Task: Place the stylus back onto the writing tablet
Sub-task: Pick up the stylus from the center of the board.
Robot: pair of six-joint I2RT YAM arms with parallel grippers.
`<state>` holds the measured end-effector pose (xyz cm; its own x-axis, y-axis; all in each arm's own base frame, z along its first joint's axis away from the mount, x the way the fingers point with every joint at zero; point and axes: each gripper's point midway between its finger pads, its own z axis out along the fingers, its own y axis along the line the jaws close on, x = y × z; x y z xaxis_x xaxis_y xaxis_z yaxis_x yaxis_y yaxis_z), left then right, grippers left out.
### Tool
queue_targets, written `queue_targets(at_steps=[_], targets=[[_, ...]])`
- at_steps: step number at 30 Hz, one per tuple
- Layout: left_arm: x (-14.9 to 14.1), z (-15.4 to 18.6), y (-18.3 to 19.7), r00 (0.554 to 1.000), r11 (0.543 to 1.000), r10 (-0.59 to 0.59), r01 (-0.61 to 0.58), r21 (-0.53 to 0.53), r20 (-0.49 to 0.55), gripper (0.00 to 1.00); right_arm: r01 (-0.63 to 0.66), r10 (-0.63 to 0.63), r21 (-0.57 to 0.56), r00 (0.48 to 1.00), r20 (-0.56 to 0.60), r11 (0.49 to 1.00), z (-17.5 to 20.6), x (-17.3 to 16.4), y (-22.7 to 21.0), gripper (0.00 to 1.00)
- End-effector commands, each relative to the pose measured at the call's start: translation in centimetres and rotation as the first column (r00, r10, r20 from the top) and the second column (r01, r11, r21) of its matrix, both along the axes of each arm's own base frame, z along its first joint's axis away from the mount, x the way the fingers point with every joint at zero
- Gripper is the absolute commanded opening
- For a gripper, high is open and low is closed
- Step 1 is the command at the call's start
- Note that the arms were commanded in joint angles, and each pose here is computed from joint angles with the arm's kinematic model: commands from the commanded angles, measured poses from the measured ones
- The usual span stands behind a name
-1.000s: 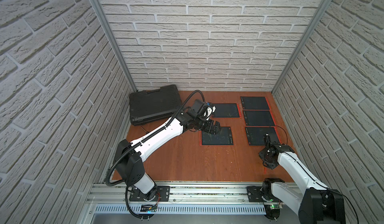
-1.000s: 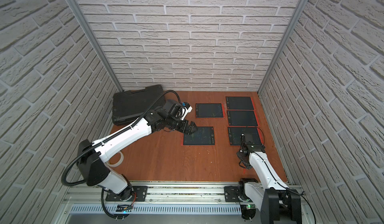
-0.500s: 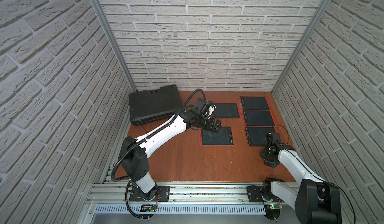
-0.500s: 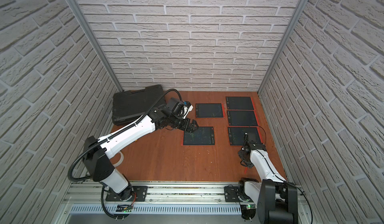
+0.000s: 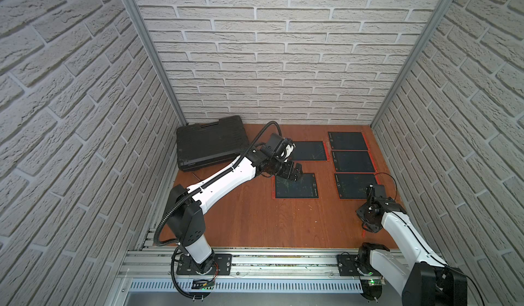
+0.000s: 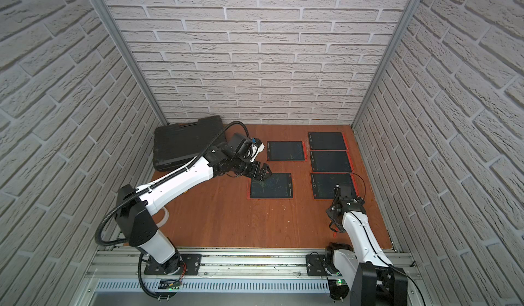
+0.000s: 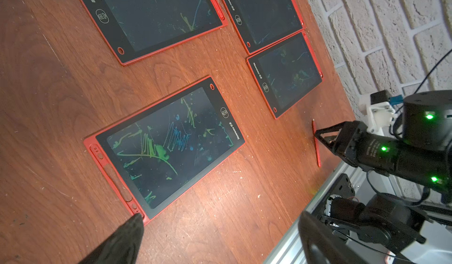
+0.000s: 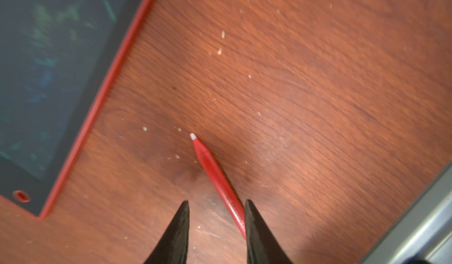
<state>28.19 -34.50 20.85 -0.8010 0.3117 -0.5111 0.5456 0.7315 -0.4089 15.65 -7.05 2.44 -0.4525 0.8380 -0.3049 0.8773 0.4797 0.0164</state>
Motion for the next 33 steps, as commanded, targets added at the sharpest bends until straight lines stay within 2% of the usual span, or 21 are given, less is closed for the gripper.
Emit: queue_targets(at_steps=[1,8,12,17,23,28,33], targets=[[-0.3,0.3,-0.5,1.0,0.999,-0.025,0.025,-0.025,0.016,0.98,0.025,-0.023,0.025,0.999,-0.049,0.999,-0.9,-0.6,0.0,0.38],[-0.4,0.3,-0.4,1.0,0.999,-0.022,0.023,-0.033,0.02,0.98,0.025,-0.02,0.081,0.998,-0.059,0.996,-1.7,-0.4,0.4,0.37],[-0.4,0.5,-0.6,0.999,0.999,-0.028,0.028,-0.036,0.019,0.98,-0.009,0.018,0.129,0.997,-0.071,0.992,-2.2,0.1,1.1,0.26],[-0.5,1.6,-0.8,0.999,0.997,-0.034,0.037,-0.074,0.035,0.98,-0.05,0.079,0.198,0.987,-0.138,0.979,-2.9,0.4,2.0,0.24],[-0.5,3.3,-0.7,0.995,0.991,-0.041,0.052,-0.126,0.091,0.98,-0.121,0.15,0.173,0.975,-0.163,0.977,-2.5,1.1,2.2,0.18],[1.1,4.3,0.5,0.994,0.992,-0.011,0.025,-0.123,0.112,0.98,-0.214,0.242,0.166,0.954,-0.175,0.963,-2.5,2.3,3.4,0.12],[2.1,6.3,0.8,0.985,0.987,-0.02,0.047,-0.154,0.172,0.98,-0.311,0.334,0.141,0.922,-0.194,0.94,-2.6,3.6,5.2,0.13]])
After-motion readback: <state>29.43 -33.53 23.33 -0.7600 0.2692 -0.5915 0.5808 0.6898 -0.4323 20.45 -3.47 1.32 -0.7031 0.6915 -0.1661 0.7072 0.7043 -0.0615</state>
